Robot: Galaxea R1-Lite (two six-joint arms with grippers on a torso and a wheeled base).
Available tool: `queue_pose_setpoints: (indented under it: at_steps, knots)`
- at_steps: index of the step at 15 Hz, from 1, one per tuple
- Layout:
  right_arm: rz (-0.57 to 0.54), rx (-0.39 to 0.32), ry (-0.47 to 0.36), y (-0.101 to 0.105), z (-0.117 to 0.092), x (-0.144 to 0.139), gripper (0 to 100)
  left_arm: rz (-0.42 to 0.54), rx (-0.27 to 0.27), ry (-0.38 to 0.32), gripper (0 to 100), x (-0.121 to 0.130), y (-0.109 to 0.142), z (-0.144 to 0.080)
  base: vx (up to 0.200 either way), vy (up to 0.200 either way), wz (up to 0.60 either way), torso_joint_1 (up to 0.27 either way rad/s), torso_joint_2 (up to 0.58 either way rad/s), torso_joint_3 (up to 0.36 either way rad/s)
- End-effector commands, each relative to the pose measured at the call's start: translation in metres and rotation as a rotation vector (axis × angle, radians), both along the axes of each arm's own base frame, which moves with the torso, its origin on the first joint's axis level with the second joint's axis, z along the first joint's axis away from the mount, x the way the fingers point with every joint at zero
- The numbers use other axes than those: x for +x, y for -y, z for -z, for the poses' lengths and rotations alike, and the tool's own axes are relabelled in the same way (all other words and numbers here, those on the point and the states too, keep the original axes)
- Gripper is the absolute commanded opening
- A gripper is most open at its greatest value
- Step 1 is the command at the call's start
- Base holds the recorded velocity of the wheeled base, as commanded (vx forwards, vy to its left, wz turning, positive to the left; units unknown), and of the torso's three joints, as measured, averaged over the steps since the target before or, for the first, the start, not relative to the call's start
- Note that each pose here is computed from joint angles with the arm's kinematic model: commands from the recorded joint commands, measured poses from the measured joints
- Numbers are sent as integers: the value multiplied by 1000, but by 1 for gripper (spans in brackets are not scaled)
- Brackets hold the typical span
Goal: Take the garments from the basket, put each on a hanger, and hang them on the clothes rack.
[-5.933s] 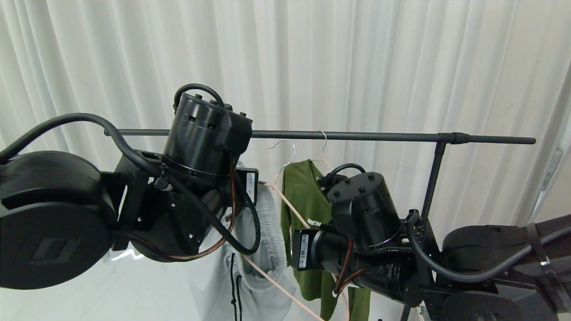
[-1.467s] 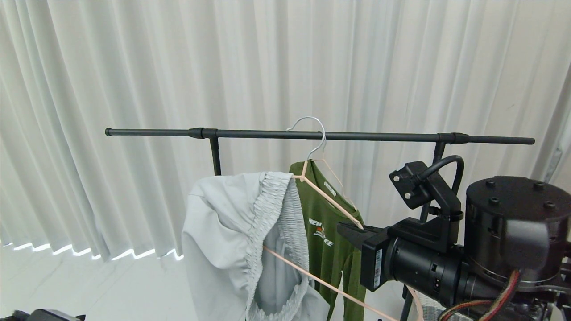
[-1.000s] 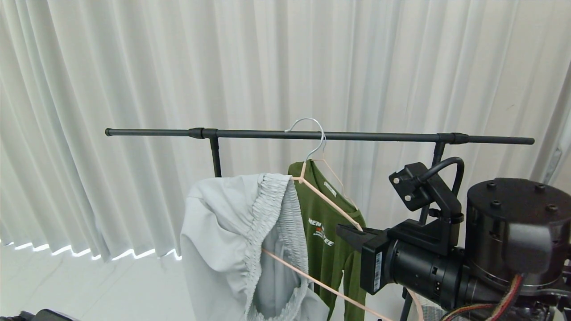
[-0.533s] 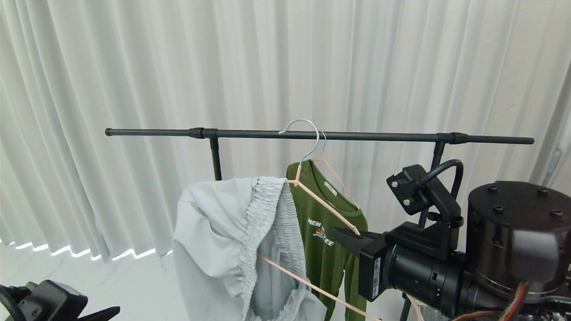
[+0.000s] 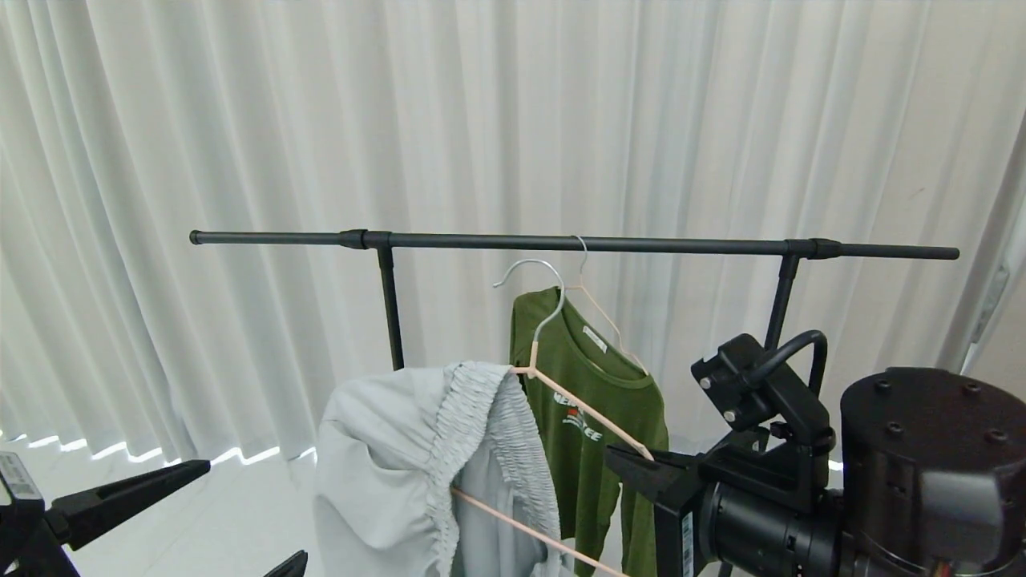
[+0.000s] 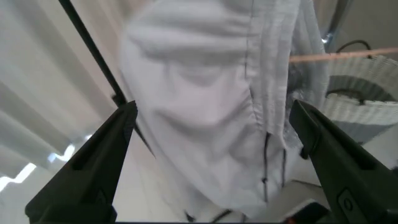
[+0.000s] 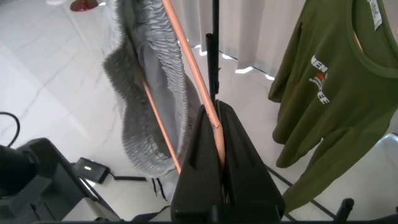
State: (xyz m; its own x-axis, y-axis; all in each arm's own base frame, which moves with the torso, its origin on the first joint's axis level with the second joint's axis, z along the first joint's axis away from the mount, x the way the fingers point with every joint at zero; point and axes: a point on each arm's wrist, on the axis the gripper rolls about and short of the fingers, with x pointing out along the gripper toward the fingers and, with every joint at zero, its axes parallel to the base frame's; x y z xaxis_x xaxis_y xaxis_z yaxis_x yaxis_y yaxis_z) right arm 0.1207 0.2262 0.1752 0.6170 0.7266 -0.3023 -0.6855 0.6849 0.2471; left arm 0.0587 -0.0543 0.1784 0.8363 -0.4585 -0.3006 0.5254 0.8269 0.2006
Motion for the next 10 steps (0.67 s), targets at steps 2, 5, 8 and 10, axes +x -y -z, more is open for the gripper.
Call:
queue_pose_setpoints:
  at_steps: [2,5,8,10]
  knots:
    - [-27,-11,25,-1,-2,-4,0,-45,44,-14,100,16,10,-8,0,0,0,0,0,0]
    - [-59,10,57,-3,-2,-9,0,-164,87,6,100,44,9,-25,0,0,0,0,0,0]
    - [-65,1,75,-2,-1,-9,0,-95,216,60,100,56,12,-30,0,0,0,0,0,0]
    - [-67,-5,82,-2,-1,-9,0,-37,300,103,100,65,18,-28,0,0,0,0,0,0]
